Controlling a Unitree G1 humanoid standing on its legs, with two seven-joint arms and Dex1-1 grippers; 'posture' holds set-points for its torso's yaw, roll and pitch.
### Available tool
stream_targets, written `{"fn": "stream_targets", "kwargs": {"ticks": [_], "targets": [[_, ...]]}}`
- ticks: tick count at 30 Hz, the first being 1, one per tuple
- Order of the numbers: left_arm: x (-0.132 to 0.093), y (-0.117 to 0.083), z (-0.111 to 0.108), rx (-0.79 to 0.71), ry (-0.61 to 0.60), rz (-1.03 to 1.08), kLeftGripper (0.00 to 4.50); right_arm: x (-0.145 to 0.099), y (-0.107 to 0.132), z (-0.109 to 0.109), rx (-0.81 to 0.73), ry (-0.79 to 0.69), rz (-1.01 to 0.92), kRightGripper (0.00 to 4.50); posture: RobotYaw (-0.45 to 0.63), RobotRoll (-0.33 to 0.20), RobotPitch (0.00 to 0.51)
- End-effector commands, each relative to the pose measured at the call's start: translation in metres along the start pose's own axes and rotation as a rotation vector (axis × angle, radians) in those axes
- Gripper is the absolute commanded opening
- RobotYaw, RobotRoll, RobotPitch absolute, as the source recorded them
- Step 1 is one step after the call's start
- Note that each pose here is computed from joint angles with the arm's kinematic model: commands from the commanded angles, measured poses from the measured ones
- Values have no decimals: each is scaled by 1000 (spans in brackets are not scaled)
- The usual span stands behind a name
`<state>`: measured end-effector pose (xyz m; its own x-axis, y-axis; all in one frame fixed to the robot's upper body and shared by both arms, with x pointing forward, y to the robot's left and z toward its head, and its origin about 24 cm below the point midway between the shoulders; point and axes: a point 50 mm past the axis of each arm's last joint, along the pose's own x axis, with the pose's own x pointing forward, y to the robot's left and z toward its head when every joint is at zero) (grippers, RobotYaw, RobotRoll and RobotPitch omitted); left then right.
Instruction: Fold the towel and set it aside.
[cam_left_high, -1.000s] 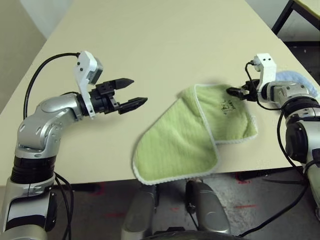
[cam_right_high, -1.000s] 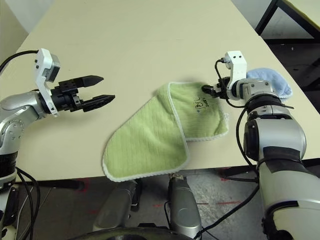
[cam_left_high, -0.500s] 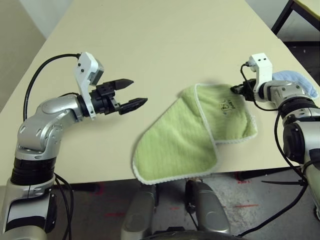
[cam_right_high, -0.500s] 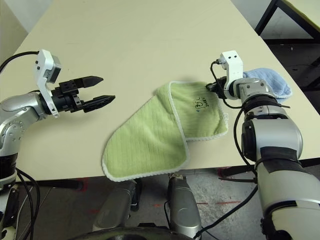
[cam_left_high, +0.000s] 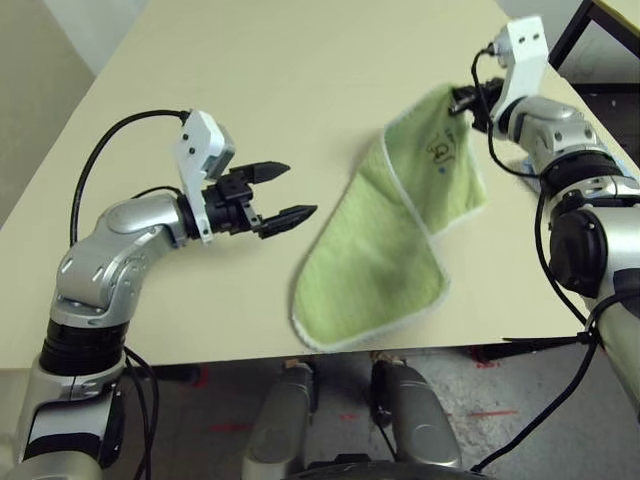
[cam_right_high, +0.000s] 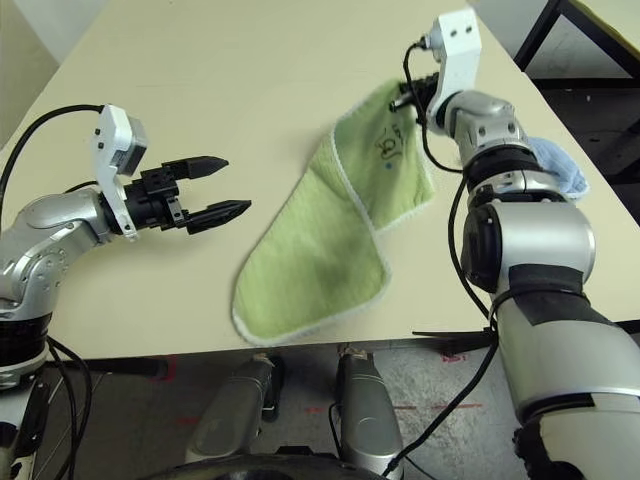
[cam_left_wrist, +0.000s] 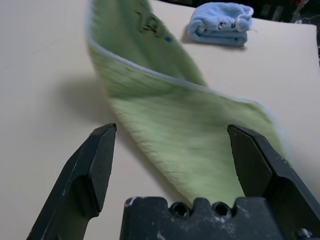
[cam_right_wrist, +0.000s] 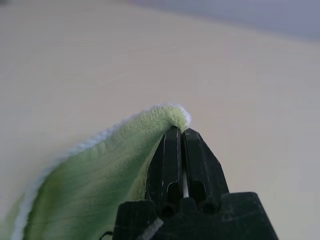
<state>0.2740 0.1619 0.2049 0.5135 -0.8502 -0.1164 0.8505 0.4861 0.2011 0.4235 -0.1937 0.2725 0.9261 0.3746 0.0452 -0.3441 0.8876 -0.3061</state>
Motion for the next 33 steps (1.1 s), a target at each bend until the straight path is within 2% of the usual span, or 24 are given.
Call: {"fn": "stream_targets", "kwargs": {"ticks": [1,6,11,19,30,33], "targets": [[13,-16,6,23,4,-71,4500,2,4,28,-106,-60,79,21,131,0,124],[23,-35,6,33,61,-128,4500,2,4,48,-200,-91,120,21,130,0,117],[32,-47,7,25,99,-186,4500,0,5,60,-279,-94,166,21,133,0,107],[59,-63,6,14,149,-288,4500,-2,2,68,-322,-86,165,21,145,0,96],[111,-73,10,20,176,-292,4500,-1,6,72,-338,-78,222,21,144,0,96],[127,-79,4,5,190,-299,4500,-1,6,74,-338,-79,222,21,137,0,97]]}}
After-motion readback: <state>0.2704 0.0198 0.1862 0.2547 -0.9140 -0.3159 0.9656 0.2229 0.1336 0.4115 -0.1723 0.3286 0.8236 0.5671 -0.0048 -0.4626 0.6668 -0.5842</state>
